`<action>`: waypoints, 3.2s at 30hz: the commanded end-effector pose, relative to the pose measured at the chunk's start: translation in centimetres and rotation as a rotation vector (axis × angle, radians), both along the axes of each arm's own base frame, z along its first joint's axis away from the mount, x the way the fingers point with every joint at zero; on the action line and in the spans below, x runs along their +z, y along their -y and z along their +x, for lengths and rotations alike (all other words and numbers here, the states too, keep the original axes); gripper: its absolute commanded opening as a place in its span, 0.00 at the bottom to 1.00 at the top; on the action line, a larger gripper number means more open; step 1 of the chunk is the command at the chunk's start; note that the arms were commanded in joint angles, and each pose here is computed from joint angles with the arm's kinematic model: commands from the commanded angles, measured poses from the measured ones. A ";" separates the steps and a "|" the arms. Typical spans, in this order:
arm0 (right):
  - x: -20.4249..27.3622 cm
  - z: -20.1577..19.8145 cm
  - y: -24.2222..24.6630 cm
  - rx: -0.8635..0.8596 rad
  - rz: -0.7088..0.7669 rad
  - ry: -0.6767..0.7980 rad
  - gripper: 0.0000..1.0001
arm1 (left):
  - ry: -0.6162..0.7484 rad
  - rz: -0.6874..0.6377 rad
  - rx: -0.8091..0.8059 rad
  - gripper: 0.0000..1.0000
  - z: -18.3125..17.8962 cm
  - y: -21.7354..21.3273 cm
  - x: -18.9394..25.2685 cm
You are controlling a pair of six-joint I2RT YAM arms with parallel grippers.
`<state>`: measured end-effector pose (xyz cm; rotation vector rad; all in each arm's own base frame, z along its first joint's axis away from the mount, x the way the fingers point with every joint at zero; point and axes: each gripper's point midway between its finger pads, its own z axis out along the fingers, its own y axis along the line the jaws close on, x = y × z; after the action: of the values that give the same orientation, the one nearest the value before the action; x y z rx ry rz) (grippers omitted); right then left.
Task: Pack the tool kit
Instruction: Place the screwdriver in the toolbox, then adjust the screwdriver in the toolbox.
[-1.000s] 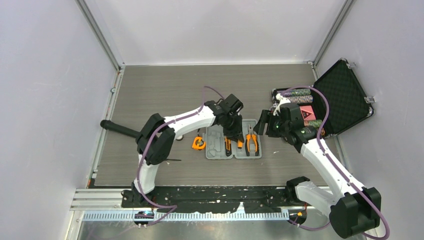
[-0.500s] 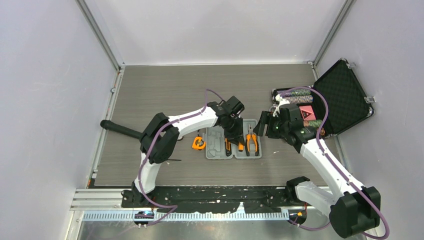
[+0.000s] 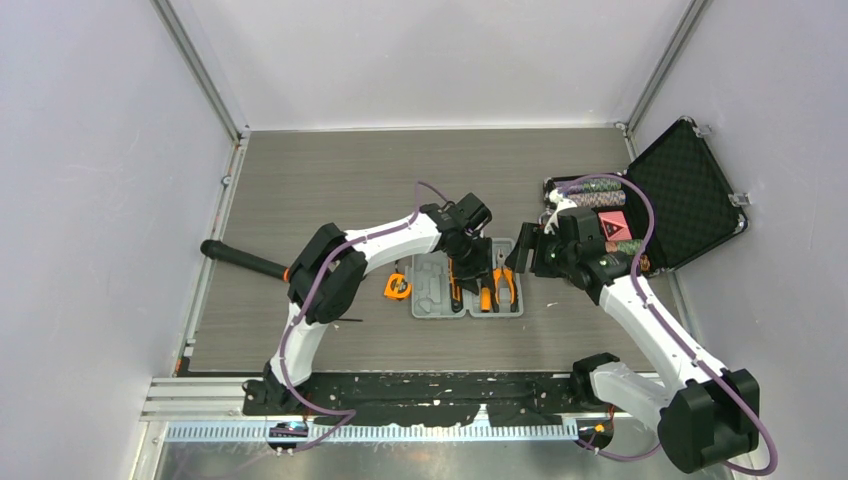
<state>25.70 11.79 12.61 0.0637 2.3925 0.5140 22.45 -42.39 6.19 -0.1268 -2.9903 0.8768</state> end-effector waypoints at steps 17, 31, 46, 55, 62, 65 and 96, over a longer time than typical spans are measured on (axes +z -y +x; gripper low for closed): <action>-0.5 1.8 -4.2 0.118 0.125 -0.068 0.39 | 0.316 0.003 0.155 0.39 4.0 -10.1 6.9; -4.6 4.6 -6.5 0.114 0.017 -0.149 0.21 | 0.339 0.133 0.226 0.37 4.1 -16.9 3.6; -8.9 3.8 -8.3 0.185 -0.056 -0.246 0.06 | 0.327 0.215 0.229 0.37 3.5 -19.6 1.5; -7.2 4.3 -7.7 0.182 -0.103 -0.203 0.07 | 0.375 0.216 0.218 0.36 4.2 -19.7 2.9; -1.9 4.1 -8.1 0.192 -0.049 -0.107 0.23 | 0.459 0.138 0.174 0.37 6.6 -16.6 6.9; -1.9 3.4 -7.1 0.170 -0.071 -0.099 0.32 | 0.467 0.115 0.168 0.36 7.9 -15.3 7.7; -6.8 -3.6 -8.5 0.290 0.012 -0.175 0.17 | 0.402 -0.052 0.036 0.17 12.3 0.5 2.4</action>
<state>21.60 19.42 5.55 -0.2215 2.6201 0.6438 32.71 -40.92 6.51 -0.2658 -3.3136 0.9017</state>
